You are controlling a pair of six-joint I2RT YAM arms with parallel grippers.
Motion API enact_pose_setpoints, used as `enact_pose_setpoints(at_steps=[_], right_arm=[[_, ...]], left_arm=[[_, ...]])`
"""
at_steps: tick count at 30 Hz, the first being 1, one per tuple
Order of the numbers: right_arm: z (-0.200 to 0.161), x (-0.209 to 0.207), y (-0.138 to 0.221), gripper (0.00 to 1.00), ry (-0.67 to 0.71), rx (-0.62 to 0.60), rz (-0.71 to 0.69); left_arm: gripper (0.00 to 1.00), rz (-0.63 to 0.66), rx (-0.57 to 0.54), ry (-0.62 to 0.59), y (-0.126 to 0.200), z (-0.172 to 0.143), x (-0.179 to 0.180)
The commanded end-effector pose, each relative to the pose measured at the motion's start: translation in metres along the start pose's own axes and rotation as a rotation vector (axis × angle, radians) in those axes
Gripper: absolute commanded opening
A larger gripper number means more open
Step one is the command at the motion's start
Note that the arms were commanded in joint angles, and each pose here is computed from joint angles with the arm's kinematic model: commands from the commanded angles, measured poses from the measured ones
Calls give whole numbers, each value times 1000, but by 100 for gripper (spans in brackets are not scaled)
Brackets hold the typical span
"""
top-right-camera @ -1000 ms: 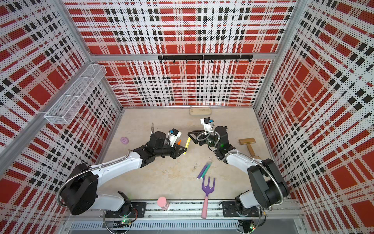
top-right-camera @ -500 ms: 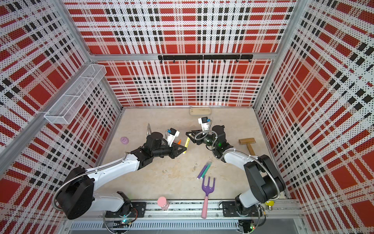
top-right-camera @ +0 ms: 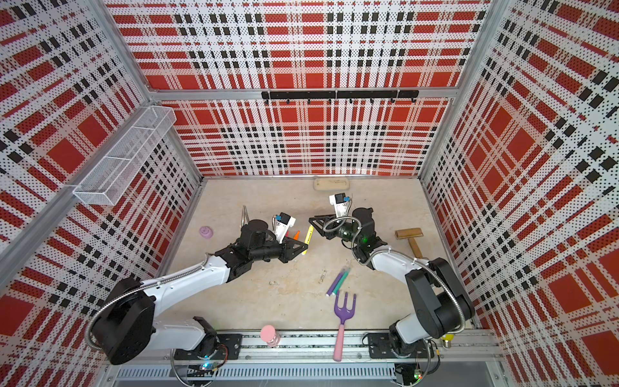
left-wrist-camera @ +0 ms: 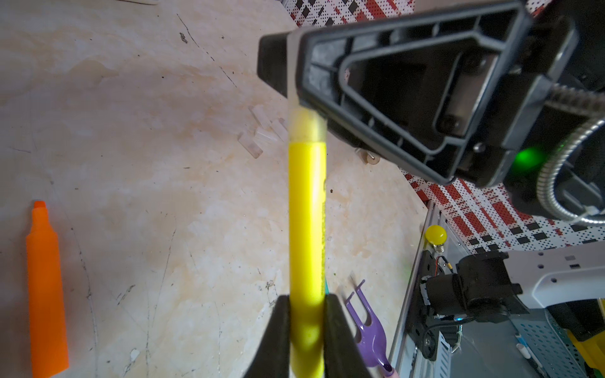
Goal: Remove pen caps from pens
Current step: Open the pen cap on the pen.
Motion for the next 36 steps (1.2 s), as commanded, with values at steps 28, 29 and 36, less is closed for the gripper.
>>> enact_pose_setpoints(at_steps=[28, 29, 36], right_arm=[[61, 25, -1, 0, 110, -181, 39], [67, 26, 1, 0, 126, -196, 22], [100, 28, 22, 0, 174, -337, -43]], left_arm=[[0, 47, 58, -24, -15, -15, 7], [0, 44, 64, -27, -15, -17, 7], [0, 46, 118, -18, -23, -30, 14]])
Point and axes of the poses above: each gripper's point midway between its finger pads, its own y axis back along the fingers, its own x axis along the line the jaws close on, z = x × y, the point moved 9 cm from there along y, back along the fingers, and after that the axes turned 1 degree about -y, right-handed, at the moved point
